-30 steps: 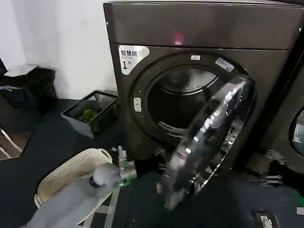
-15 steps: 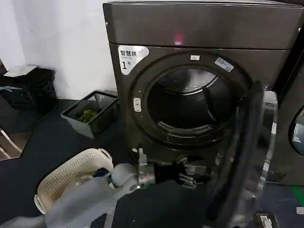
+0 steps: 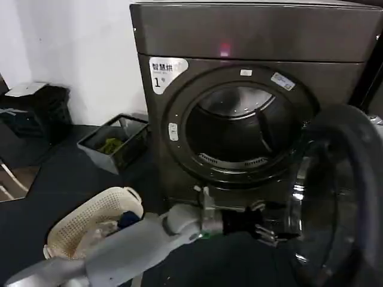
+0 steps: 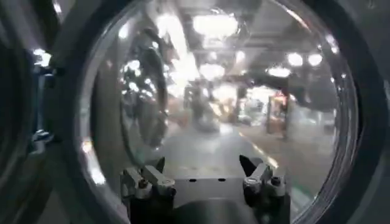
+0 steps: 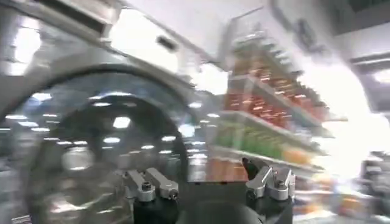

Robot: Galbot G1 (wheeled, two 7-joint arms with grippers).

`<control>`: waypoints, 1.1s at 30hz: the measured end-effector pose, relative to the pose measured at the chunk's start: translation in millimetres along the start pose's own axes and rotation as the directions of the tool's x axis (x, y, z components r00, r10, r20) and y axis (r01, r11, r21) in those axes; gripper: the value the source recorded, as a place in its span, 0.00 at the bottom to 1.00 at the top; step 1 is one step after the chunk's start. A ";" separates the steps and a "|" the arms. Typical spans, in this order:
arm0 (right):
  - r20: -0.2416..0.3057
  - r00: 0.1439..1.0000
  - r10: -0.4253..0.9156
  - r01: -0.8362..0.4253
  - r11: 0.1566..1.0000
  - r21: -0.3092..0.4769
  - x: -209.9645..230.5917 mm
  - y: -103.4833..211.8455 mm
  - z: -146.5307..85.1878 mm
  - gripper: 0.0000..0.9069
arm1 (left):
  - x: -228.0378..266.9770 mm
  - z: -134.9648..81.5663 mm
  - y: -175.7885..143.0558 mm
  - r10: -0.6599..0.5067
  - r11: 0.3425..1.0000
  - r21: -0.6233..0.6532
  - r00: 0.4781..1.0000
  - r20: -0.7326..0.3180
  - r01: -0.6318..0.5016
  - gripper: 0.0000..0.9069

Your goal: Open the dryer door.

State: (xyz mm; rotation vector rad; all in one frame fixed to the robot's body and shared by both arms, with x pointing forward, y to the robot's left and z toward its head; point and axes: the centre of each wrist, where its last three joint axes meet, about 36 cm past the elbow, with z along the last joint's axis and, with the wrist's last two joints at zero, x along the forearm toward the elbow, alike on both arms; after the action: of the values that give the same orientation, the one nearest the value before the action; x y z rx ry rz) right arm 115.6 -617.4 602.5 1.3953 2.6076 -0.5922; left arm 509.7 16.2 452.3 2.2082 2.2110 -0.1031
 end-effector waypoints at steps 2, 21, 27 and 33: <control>0.007 1.000 0.006 -0.006 1.000 -0.001 2.6 -7.5 -1.7 1.00 | -12.4 -0.5 0.9 0.012 1.000 -0.002 1.000 0.000 -0.012 1.00; 0.080 0.997 0.000 -0.001 1.000 0.011 21.3 -29.4 -30.2 1.00 | -119.0 -14.3 4.6 0.055 0.998 -0.024 0.998 0.025 -0.054 1.00; 0.093 0.996 0.017 -0.019 1.000 0.020 21.7 -40.6 -36.2 1.00 | -142.5 -16.8 1.6 0.044 0.998 -0.040 0.999 0.027 -0.043 1.00; 0.096 0.995 0.017 -0.020 0.999 0.029 24.5 -44.5 -35.8 1.00 | -148.1 -16.9 10.5 -0.027 0.997 -0.076 0.999 0.018 0.028 1.00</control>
State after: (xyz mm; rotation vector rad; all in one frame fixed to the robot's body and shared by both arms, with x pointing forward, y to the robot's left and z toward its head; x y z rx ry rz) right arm 67.9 -606.4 640.7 1.3623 2.5191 -0.6808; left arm 521.1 -130.8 477.3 2.1301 2.1983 -0.0366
